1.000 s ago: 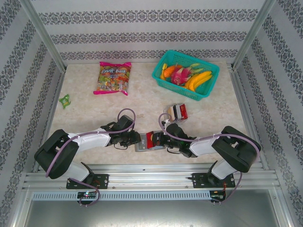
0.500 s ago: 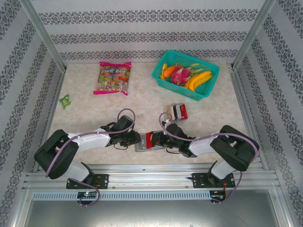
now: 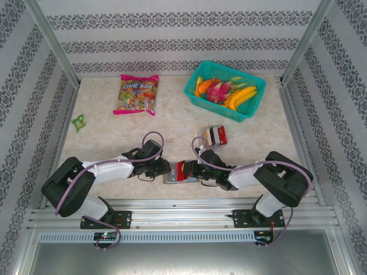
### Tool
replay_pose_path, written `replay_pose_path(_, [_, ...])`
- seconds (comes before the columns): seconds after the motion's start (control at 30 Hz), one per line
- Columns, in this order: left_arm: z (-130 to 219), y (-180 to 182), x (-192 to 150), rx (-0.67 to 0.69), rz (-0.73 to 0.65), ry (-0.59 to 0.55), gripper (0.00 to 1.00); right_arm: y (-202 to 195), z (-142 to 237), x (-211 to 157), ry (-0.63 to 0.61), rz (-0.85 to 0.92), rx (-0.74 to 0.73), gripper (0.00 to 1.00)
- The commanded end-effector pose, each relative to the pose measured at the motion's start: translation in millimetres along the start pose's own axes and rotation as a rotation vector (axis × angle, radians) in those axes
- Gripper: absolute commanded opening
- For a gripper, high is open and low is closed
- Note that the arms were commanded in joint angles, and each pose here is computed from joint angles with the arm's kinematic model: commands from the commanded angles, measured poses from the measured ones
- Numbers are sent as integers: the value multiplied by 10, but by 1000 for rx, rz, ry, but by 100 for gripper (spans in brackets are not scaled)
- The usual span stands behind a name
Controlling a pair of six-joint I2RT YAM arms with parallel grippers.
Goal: Put the credit cards into the card holder
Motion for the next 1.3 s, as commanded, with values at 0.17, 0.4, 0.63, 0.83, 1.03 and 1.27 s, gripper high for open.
replay_pose_path(0.17, [-82,-9,-208,-23,-10,88,32,-188,-17,-67,19,52,-64,0])
replay_pose_path(0.4, [-85,36,-233,-13,-13,96,32,-196,17,67,-27,82,-76,0])
replay_pose_path(0.63, [-80,10,-226,-25,-9,93,32,-127,-67,-23,8,66,-51,0])
replay_pose_path(0.83, [-55,-11,-241,-52,14,89,32,-209,-56,-6,-58,5,-75,0])
replay_pose_path(1.03, [-40,30,-254,-45,16,88,32,-279,99,33,-102,37,-116,0])
replay_pose_path(1.27, [-44,-46,-253,-70,14,96,32,-16,-101,-40,-35,52,-33,0])
Point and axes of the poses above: each hand's point on the last joint's axis, 136 mm out from that joint toward the fingers, its own z axis back along the fingers, its own y axis along the line the jaws close on, x = y × z, the point moved 1 cm from there along z, back along the fingers, and after that the axes turned 9 degrees about z, right-handed, at the moved point
